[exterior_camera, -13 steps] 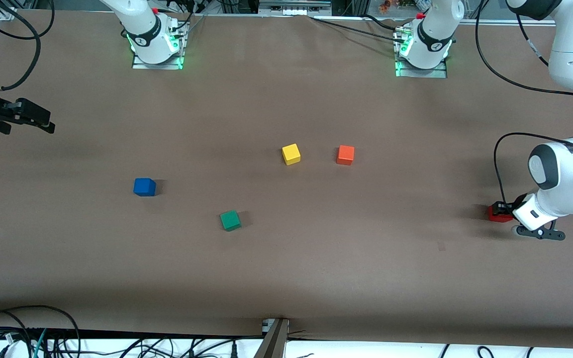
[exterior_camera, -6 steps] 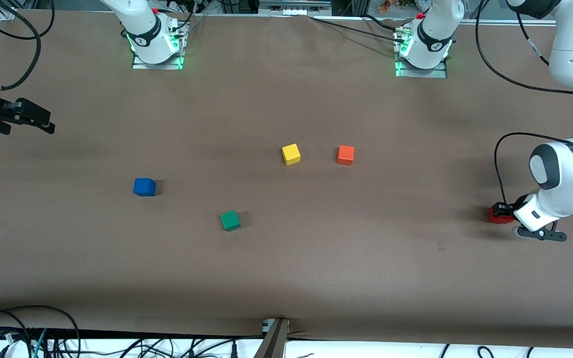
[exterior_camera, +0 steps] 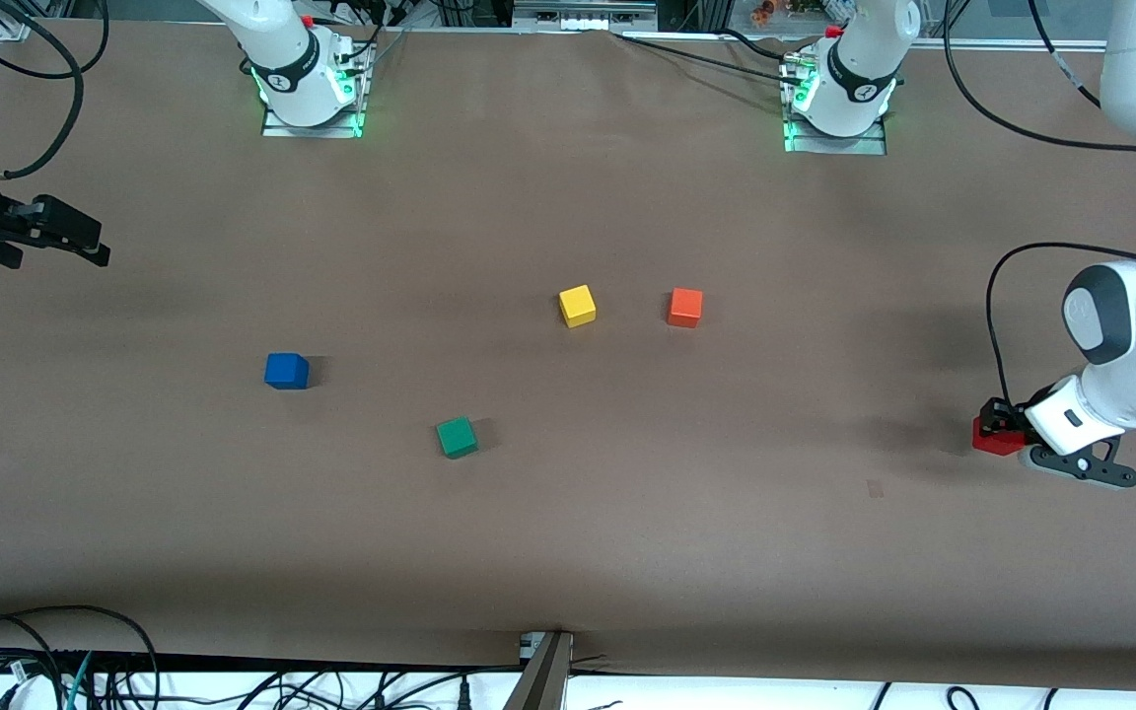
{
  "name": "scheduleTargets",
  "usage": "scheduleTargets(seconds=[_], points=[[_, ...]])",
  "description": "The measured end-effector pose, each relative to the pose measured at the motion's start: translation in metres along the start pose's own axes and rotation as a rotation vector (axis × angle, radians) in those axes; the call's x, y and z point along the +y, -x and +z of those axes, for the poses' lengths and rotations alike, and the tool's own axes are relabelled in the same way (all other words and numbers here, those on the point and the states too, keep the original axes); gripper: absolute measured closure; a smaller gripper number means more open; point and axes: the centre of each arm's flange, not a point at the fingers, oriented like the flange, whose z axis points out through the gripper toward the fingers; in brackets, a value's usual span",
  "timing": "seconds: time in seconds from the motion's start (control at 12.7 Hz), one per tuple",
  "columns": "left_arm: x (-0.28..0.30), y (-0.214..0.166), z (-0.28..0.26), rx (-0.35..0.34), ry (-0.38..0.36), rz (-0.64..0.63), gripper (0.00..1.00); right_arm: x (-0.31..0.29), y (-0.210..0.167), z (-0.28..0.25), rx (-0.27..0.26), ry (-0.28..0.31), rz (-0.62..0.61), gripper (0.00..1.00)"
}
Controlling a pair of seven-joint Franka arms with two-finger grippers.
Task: Pass red block to right arm, stack on blue
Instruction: 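Close the left gripper on the red cube, then lift the red cube with the left gripper toward the table's middle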
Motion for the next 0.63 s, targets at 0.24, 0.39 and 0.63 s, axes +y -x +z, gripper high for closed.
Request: scheduleTargets(seconds=[0.24, 0.39, 0.63], points=[[0.034, -0.021, -0.038, 0.038, 0.158, 0.112, 0.45, 0.000, 0.000, 0.000, 0.000, 0.000, 0.000, 0.00], [0.068, -0.041, -0.069, 0.072, 0.231, 0.196, 0.45, 0.000, 0.000, 0.000, 0.001, 0.000, -0.001, 0.00], [0.134, -0.067, -0.103, 0.143, 0.322, 0.280, 0.45, 0.000, -0.001, -0.001, 0.012, 0.001, 0.001, 0.00]])
